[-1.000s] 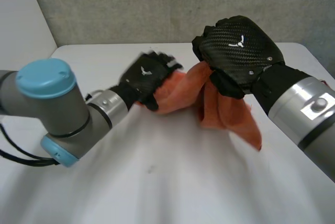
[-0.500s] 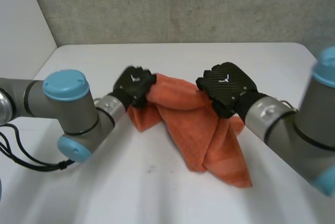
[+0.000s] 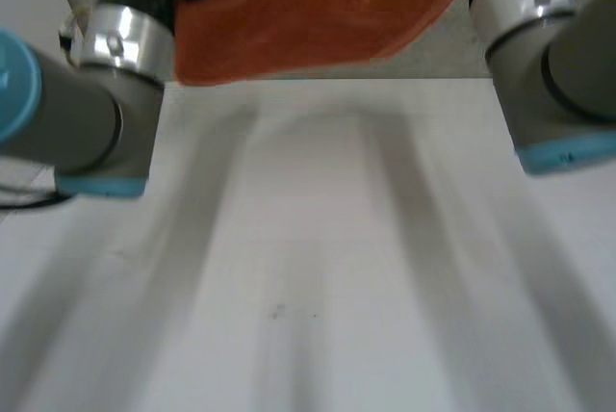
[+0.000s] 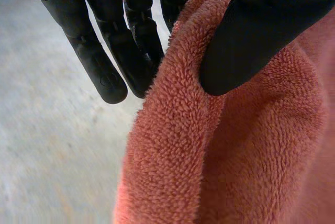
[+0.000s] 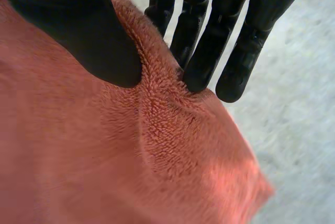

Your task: Fold the laundry

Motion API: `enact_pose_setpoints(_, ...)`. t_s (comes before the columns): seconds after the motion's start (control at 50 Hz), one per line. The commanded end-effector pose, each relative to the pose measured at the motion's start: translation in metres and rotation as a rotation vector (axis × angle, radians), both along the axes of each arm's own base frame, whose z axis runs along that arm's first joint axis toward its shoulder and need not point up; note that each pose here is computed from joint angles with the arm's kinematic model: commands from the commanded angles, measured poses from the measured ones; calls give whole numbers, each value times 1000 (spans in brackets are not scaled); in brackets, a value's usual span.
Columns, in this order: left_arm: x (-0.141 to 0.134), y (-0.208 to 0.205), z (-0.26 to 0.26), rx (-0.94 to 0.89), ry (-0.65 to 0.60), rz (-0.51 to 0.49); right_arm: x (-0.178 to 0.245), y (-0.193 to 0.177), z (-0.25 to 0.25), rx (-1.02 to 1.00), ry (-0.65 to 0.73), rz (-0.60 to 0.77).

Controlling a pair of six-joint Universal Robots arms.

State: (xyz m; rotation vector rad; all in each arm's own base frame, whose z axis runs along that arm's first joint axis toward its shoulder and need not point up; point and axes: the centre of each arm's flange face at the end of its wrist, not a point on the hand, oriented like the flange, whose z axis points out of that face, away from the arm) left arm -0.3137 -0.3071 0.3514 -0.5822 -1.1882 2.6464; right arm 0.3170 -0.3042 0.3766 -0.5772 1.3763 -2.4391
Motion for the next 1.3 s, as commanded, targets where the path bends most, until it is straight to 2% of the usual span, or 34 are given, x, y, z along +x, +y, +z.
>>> enact_pose_setpoints(0.02, 3, 51, -118, 420, -226, -41, -9, 30, -113, 292, 354, 2)
enact_pose_setpoints(0.12, 7, 94, -172, 650, -373, -60, -21, 40, -149, 386, 480, -12)
enact_pose_setpoints(0.26, 11, 107, -172, 723, -426, -53, -24, 47, -166, 440, 507, 2)
enact_pose_setpoints(0.34, 14, 94, -148, 675, -381, -29, -25, 49, -170, 453, 512, 6)
enact_pose_setpoints(0.42, 27, 63, -124, 626, -329, 14, -26, 50, -171, 458, 513, 6)
enact_pose_setpoints(0.54, 30, 38, -106, 627, -347, -68, -24, 52, -173, 462, 519, 15)
enact_pose_setpoints(0.56, 30, 31, -111, 665, -369, -100, -24, 53, -174, 463, 522, 16)
enact_pose_setpoints(0.64, 29, 17, -130, 758, -408, -126, -24, 54, -176, 462, 529, 16)
enact_pose_setpoints(0.8, 25, -6, -170, 823, -540, -87, -24, 54, -186, 486, 546, 22)
enact_pose_setpoints(0.84, 28, -16, -188, 834, -600, -3, -23, 54, -187, 486, 548, 23)
enact_pose_setpoints(0.92, 31, -22, -202, 843, -648, 57, -23, 54, -190, 494, 554, 25)
enact_pose_setpoints(1.3, 29, -27, -223, 921, -708, 51, -22, 54, -203, 510, 592, 29)
